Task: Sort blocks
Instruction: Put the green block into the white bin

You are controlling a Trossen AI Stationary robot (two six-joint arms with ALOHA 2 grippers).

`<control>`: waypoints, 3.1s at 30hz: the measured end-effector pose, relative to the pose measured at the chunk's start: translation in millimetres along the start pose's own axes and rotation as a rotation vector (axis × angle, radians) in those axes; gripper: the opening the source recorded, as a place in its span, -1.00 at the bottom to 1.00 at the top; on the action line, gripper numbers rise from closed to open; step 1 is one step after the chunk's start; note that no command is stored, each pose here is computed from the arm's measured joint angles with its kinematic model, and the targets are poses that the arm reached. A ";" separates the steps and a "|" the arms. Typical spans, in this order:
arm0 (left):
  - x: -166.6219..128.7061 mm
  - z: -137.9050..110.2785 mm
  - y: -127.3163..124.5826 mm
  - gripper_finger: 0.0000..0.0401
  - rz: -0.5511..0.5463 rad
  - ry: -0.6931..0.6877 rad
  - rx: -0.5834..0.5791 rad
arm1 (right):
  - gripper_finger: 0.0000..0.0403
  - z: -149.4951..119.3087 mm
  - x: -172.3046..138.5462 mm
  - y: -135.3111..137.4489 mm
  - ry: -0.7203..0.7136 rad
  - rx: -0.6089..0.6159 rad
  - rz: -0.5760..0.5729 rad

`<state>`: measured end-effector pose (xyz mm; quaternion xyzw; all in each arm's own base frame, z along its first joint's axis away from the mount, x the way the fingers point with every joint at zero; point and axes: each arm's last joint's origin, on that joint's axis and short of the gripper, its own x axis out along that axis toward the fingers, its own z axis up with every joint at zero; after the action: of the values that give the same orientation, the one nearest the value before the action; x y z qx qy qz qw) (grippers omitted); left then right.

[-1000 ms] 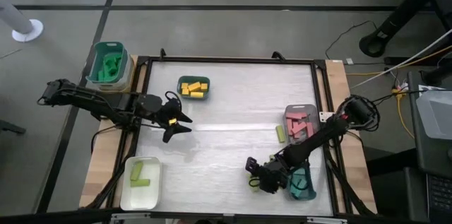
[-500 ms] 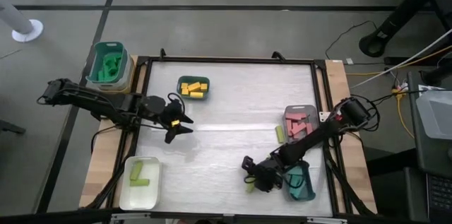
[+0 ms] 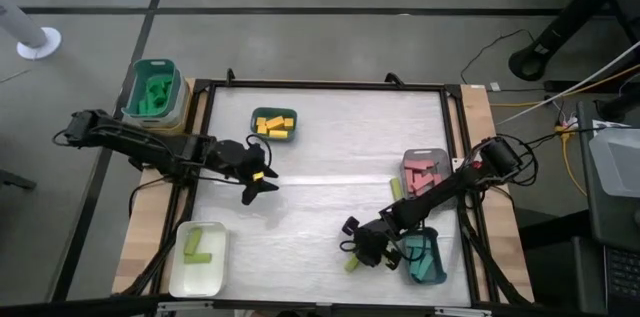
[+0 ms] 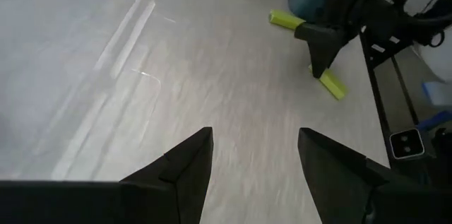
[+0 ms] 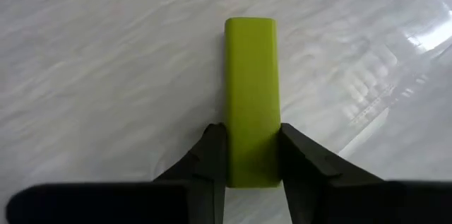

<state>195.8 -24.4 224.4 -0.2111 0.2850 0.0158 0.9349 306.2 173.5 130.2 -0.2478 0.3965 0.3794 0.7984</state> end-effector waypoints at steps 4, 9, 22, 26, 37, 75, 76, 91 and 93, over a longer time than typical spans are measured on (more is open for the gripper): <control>8.2 2.1 -1.3 -0.03 -0.011 -0.019 -0.052 | -0.50 0.3 0.0 -1.0 0.008 0.002 -0.032; 18.7 8.3 -4.7 -0.03 -0.050 -0.082 -0.124 | -0.35 10.7 -4.3 -9.9 0.016 0.020 -0.142; 51.6 0.6 -1.2 -0.03 -0.026 -0.038 -0.236 | -0.43 43.6 -39.7 -71.3 0.013 0.105 -0.530; 63.8 -3.3 0.6 -0.03 -0.019 -0.025 -0.299 | -0.40 42.8 -49.2 -89.7 0.002 0.141 -0.569; 69.9 -2.9 -4.5 -0.03 -0.087 -0.033 -0.389 | -0.42 24.1 -59.2 -116.0 0.043 0.207 -0.608; 69.4 -3.8 -11.1 -0.61 -0.111 -0.045 -0.308 | -0.43 28.7 -70.7 -136.7 -0.056 0.156 -0.759; 69.4 -4.2 -10.8 -0.68 -0.108 -0.042 -0.311 | -0.43 28.8 -70.8 -136.6 -0.054 0.153 -0.759; 69.4 -4.1 -11.0 -0.79 -0.112 -0.042 -0.326 | -0.21 30.1 -71.6 -136.9 -0.073 0.162 -0.764; 69.4 -4.0 -11.1 -0.78 -0.116 -0.040 -0.327 | -0.16 30.4 -71.5 -136.6 -0.078 0.173 -0.762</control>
<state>253.4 -42.5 188.2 -0.3762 0.2474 0.0121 0.8928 400.9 84.9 219.0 -0.2945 0.2758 0.0299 0.9145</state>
